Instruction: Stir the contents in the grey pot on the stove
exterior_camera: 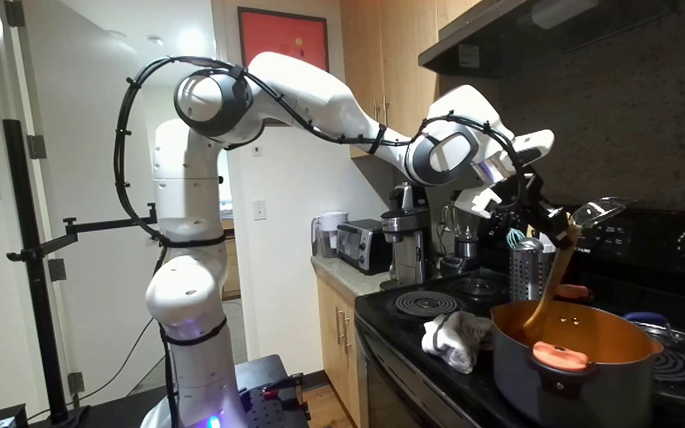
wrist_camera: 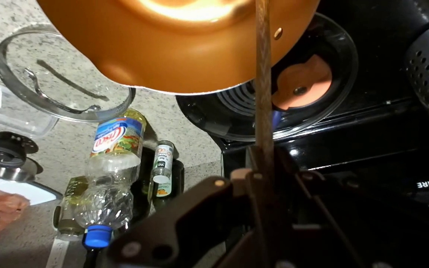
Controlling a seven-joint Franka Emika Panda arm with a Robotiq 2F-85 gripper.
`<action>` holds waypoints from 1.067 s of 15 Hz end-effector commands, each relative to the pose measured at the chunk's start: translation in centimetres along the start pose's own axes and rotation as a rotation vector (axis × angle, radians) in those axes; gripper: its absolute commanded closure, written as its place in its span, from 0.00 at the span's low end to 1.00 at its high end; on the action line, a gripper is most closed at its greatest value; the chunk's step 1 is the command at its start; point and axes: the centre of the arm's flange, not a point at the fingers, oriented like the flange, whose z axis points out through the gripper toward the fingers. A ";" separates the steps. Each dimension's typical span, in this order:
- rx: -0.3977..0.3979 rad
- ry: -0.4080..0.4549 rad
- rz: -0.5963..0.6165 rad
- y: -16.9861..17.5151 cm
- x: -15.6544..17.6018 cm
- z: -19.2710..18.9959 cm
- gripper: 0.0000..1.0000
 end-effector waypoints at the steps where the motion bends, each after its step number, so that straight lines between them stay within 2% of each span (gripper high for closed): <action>1: 0.003 0.024 0.038 -0.5 1.0 0.4 0.97; 10: -0.025 0.080 0.183 -0.9 2.9 2.1 0.97; 16: -0.059 0.092 0.213 0.1 2.9 3.8 0.97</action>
